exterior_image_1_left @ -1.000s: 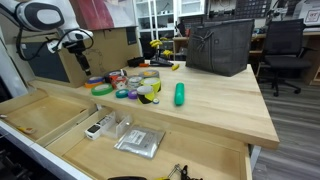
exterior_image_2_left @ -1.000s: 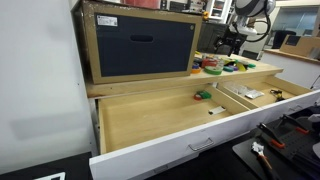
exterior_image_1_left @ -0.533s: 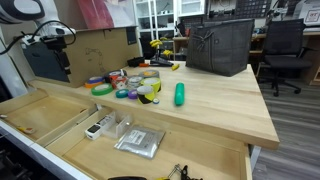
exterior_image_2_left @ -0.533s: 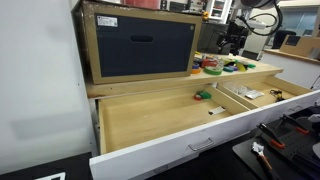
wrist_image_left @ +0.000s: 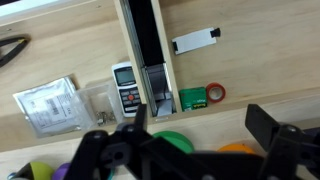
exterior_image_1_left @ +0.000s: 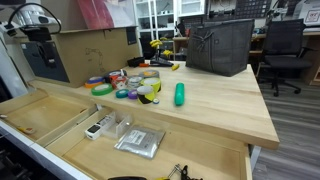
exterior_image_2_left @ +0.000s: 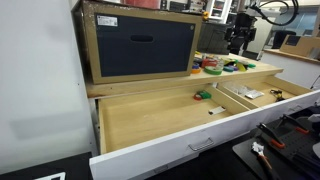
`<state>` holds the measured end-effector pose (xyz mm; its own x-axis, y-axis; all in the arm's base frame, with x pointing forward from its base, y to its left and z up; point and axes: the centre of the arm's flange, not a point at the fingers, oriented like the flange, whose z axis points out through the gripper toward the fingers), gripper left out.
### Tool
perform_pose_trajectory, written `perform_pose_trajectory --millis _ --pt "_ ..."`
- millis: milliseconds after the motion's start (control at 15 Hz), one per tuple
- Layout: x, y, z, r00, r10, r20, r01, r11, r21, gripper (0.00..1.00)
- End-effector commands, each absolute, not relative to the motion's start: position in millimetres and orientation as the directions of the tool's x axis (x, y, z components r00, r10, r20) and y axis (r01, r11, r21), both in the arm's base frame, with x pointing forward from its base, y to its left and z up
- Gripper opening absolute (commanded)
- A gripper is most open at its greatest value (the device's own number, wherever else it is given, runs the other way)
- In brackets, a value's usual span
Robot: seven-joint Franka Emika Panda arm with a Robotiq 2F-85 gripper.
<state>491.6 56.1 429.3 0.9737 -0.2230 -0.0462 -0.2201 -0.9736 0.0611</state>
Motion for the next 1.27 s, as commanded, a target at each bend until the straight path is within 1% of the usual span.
perform_pose_trajectory --millis 0,400,667,800,867,1200 --pt "472 53 458 0.985 -0.172 -0.015 -0.170 -0.981 0.091 1.00" --pt "457 51 507 0.994 -0.090 0.068 -0.096 -0.992 0.085 1.00" --pt "433 51 545 0.989 -0.077 0.130 -0.088 -0.993 0.077 1.00" --pt "420 61 551 0.983 -0.077 0.168 -0.093 -0.992 0.090 1.00" --pt "443 54 547 0.984 -0.092 0.152 -0.102 -0.993 0.064 1.00" --pt "428 62 552 0.983 -0.076 0.169 -0.089 -0.993 0.072 1.00"
